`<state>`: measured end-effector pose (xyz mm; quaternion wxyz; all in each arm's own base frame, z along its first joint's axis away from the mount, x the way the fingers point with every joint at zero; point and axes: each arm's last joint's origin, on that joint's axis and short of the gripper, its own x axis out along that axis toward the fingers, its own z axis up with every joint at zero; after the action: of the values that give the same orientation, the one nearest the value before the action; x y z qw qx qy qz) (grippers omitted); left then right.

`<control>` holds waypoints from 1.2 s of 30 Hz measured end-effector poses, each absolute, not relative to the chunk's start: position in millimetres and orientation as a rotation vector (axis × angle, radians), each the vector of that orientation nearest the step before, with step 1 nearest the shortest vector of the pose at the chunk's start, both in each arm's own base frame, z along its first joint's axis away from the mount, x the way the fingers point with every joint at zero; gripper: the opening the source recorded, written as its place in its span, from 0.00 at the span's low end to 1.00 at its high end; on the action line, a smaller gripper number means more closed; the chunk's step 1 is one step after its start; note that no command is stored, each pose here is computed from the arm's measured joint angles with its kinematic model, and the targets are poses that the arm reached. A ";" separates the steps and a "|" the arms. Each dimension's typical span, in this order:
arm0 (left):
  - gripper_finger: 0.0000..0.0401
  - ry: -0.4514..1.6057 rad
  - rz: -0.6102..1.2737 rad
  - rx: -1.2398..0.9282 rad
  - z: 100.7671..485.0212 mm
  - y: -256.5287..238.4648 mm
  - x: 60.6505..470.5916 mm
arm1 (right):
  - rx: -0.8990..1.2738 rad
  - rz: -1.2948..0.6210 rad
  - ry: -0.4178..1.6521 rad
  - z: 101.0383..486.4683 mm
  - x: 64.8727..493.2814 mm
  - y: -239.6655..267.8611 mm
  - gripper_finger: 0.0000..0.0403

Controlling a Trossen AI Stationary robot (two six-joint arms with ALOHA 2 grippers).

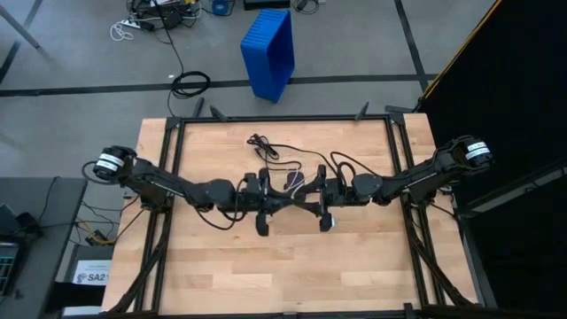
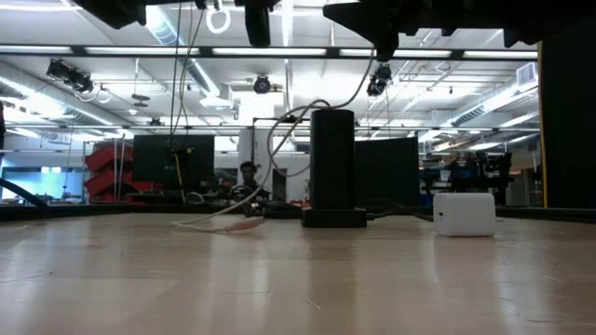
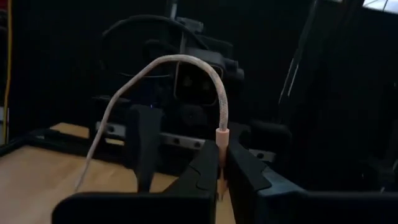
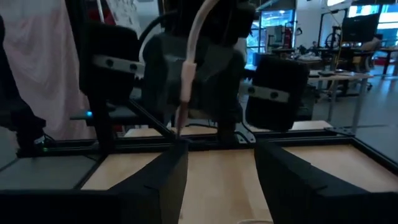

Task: Plug in charger
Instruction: Insert the charger cable into the charger adapter

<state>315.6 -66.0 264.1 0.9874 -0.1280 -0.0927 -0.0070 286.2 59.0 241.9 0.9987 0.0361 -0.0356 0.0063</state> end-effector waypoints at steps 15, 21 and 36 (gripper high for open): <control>0.00 -0.208 -0.026 -0.199 257.7 -67.7 320.6 | 0.122 0.092 0.003 234.4 286.2 63.8 0.39; 0.00 -0.194 -0.021 -0.178 255.5 -67.8 321.4 | 0.129 0.103 -0.001 234.9 286.2 64.0 0.39; 0.00 -0.149 -0.003 -0.169 248.8 -67.9 323.6 | 0.131 0.110 -0.050 239.6 286.1 64.1 0.25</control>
<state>323.6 -67.9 248.8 0.9937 -0.0845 -0.0741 -0.0015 286.1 64.1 239.6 0.9960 0.0653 -0.0251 0.0549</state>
